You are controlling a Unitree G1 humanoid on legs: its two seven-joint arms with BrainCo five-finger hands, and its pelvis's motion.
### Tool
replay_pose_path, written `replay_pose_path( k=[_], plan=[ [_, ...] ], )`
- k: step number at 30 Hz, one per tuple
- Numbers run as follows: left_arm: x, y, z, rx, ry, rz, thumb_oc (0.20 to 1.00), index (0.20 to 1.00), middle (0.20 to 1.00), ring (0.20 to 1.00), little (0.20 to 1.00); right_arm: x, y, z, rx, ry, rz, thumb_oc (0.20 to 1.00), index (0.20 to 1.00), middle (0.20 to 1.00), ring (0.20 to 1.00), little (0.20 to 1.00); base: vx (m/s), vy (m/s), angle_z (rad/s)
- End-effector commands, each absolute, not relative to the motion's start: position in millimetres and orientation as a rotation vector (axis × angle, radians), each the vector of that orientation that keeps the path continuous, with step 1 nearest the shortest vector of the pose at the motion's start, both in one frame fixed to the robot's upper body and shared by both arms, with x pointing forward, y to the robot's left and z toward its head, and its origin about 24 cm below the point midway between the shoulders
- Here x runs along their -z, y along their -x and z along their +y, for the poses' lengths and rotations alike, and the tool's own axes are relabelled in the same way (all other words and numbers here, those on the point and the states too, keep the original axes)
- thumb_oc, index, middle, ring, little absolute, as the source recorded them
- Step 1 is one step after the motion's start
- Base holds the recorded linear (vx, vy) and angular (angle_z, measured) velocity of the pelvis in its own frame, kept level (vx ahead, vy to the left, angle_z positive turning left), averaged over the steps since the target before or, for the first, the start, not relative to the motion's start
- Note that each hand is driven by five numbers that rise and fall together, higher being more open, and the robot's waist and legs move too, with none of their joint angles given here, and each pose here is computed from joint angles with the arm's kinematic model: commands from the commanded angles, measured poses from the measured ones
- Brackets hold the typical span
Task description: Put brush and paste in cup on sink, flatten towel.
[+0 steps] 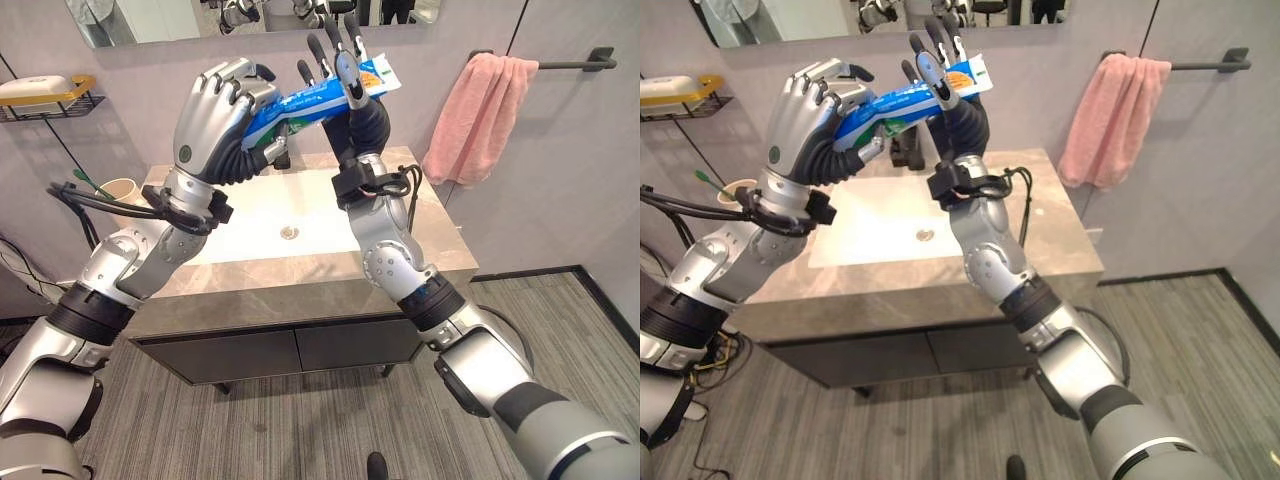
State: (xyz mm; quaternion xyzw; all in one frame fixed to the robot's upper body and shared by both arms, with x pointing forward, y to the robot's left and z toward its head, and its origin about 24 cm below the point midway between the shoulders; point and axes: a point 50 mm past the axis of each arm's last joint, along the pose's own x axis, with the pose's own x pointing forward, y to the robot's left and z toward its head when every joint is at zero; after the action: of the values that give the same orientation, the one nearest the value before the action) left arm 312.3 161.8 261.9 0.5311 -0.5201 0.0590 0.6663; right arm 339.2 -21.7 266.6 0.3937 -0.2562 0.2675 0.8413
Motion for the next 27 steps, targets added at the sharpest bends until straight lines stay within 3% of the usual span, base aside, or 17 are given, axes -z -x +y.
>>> replay_pose_path(
  k=[1, 2, 3, 5, 6, 21, 23, 24, 27],
  plan=[
    [-296, -306, 173, -0.224, -1.175, -1.251, 0.200, 0.200, 0.200, 0.200, 0.200, -326, -324, -20, -0.610, -0.887, -0.774, 1.000, 1.000, 1.000, 1.000, 1.000, 0.00, 0.000, 0.00],
    [-296, -306, 172, -0.223, -1.167, -1.253, 0.200, 0.200, 0.200, 0.200, 0.200, -326, -322, -18, -0.623, -0.892, -0.776, 0.896, 0.896, 0.896, 0.896, 0.896, 0.00, 0.000, 0.00],
    [-296, -307, 171, -0.222, -1.164, -1.253, 0.200, 0.200, 0.200, 0.200, 0.200, -325, -321, -17, -0.630, -0.893, -0.771, 0.893, 0.893, 0.893, 0.893, 0.893, 0.00, 0.000, 0.00],
    [-295, -307, 170, -0.217, -1.156, -1.248, 0.200, 0.200, 0.200, 0.200, 0.200, -325, -320, -15, -0.646, -0.890, -0.769, 0.263, 0.263, 0.263, 0.263, 0.263, 0.00, 0.000, 0.00],
    [-294, -308, 170, -0.215, -1.154, -1.246, 0.200, 0.200, 0.200, 0.200, 0.200, -324, -319, -15, -0.649, -0.886, -0.768, 0.200, 0.200, 0.200, 0.200, 0.200, 0.00, 0.000, 0.00],
    [-296, -307, 159, -0.222, -1.060, -1.267, 0.213, 0.213, 0.213, 0.213, 0.213, -312, -322, -18, -0.618, -0.883, -0.741, 0.200, 0.200, 0.200, 0.200, 0.200, 0.00, 0.000, 0.00],
    [-296, -308, 160, -0.234, -1.044, -1.260, 0.561, 0.561, 0.561, 0.561, 0.561, -316, -322, -23, -0.590, -0.897, -0.764, 0.200, 0.200, 0.200, 0.200, 0.200, 0.00, 0.000, 0.00],
    [-296, -307, 161, -0.243, -1.037, -1.261, 1.000, 1.000, 1.000, 1.000, 1.000, -317, -321, -26, -0.572, -0.908, -0.776, 0.200, 0.200, 0.200, 0.200, 0.200, 0.00, -0.028, 0.05],
    [-295, -305, 162, -0.275, -0.998, -1.264, 1.000, 1.000, 1.000, 1.000, 1.000, -319, -321, -39, -0.476, -0.965, -0.821, 0.200, 0.200, 0.200, 0.200, 0.200, 0.01, -0.027, 0.14]
  ],
)
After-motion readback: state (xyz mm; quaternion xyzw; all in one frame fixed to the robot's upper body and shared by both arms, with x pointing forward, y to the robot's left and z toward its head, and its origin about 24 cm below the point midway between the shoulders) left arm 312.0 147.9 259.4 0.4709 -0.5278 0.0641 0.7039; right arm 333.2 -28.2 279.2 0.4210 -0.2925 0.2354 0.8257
